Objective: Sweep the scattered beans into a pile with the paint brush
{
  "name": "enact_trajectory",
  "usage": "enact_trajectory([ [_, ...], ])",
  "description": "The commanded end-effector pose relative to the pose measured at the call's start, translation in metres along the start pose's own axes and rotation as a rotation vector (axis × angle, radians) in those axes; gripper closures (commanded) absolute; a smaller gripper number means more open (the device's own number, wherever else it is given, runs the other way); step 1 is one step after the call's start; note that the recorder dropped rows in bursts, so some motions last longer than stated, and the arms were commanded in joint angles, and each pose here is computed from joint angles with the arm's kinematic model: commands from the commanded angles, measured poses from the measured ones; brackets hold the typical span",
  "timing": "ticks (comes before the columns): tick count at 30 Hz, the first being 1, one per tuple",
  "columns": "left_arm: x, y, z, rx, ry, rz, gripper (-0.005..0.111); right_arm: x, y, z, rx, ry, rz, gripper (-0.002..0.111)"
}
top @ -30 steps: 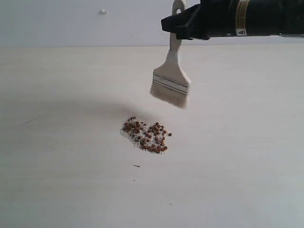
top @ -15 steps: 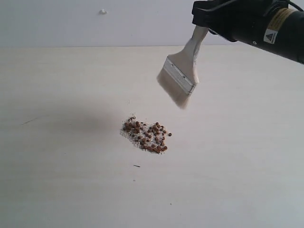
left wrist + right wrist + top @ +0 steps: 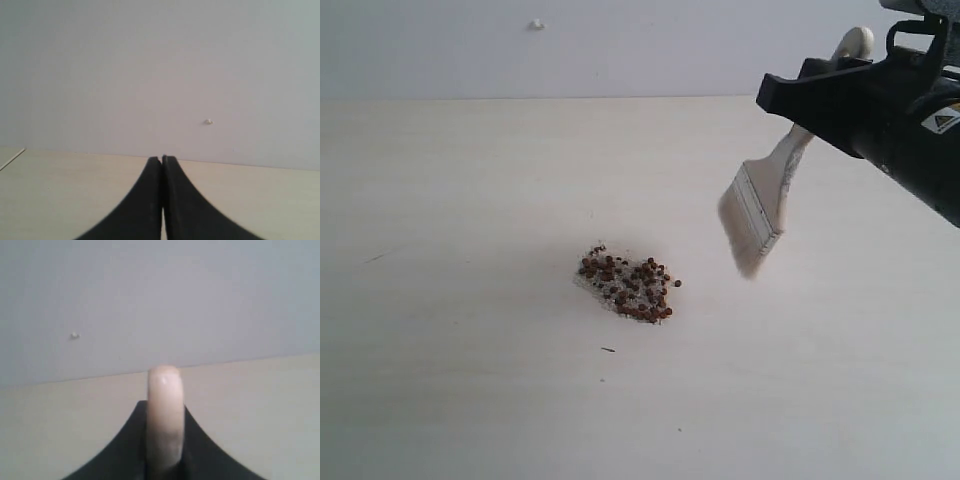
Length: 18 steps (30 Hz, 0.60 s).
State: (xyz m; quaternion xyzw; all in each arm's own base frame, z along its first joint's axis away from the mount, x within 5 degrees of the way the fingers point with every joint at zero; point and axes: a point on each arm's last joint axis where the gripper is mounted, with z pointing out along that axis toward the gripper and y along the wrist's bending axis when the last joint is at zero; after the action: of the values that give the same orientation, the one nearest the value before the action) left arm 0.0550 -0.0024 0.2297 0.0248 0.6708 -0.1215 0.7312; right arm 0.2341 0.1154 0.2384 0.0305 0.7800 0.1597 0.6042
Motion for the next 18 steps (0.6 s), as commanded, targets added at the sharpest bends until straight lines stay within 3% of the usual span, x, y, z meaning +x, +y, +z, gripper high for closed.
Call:
enact_trajectory([
  [1, 0.002, 0.0, 0.0, 0.004, 0.0, 0.0, 0.107, 0.004, 0.001, -0.002, -0.001, 0.051, -0.014, 0.108],
  [12, 0.002, 0.0, 0.0, 0.004, 0.0, 0.0, 0.107, -0.001, 0.009, -0.004, -0.03, -0.032, 0.073, 0.108],
  [18, 0.002, 0.0, 0.0, 0.004, 0.0, 0.0, 0.107, 0.014, 0.021, -0.004, 0.045, -0.075, 0.075, 0.108],
])
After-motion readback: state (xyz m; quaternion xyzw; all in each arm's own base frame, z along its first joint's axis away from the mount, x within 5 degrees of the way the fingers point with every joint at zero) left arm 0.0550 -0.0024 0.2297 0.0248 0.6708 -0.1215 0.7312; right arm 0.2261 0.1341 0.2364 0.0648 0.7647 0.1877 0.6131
